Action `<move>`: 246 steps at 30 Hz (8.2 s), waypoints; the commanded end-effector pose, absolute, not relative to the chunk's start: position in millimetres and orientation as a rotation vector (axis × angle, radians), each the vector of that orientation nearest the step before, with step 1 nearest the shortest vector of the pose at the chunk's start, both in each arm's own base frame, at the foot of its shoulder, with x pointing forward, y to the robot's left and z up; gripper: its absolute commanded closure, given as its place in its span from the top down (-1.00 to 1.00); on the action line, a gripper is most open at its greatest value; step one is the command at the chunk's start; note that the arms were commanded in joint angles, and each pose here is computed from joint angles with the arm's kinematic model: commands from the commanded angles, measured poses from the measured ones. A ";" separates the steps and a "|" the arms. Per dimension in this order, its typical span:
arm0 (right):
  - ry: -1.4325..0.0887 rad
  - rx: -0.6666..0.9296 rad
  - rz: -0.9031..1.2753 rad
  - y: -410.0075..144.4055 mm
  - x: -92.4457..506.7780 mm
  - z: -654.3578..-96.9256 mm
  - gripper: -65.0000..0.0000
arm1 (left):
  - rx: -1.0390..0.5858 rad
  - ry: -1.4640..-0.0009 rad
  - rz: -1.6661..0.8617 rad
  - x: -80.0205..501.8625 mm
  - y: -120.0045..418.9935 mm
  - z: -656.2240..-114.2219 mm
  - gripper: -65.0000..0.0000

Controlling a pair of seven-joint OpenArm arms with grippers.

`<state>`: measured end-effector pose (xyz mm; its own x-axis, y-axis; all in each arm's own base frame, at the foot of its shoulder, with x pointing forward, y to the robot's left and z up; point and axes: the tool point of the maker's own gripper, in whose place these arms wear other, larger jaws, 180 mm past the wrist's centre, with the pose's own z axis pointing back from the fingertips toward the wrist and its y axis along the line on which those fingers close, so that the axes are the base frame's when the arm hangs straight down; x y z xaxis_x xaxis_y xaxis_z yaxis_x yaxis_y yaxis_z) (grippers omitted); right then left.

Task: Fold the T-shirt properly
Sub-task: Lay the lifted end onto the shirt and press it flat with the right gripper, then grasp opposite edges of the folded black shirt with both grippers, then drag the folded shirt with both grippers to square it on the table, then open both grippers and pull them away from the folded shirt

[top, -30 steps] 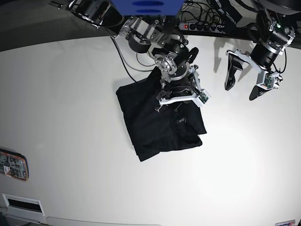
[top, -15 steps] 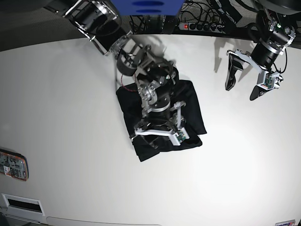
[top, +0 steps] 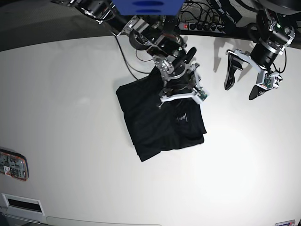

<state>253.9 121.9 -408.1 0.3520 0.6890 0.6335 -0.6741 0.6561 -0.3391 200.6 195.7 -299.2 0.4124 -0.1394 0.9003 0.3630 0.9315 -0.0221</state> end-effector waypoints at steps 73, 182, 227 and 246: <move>-0.655 0.130 0.305 29.8 406.3 -444.2 -1.00 | -0.580 -0.869 -0.444 209.5 49.9 -406.6 -1.00; -0.440 0.153 0.587 -25.3 173.3 -427.3 -1.00 | -0.387 -0.974 -0.367 344.1 110.6 -401.8 -1.00; -1.401 0.112 0.284 -88.5 308.9 -269.2 -1.00 | -0.116 -1.549 -0.535 249.6 147.2 -233.1 -1.00; -2.107 -0.415 0.593 -160.8 206.8 -209.9 -1.00 | 0.110 -1.895 -0.308 180.0 221.9 -259.1 -1.00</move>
<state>206.1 -159.8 -222.6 -0.5217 0.4911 0.6976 0.0474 0.8331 -0.5510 180.2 220.8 -273.2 -0.2879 -0.2268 0.9304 0.0758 0.9631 0.2582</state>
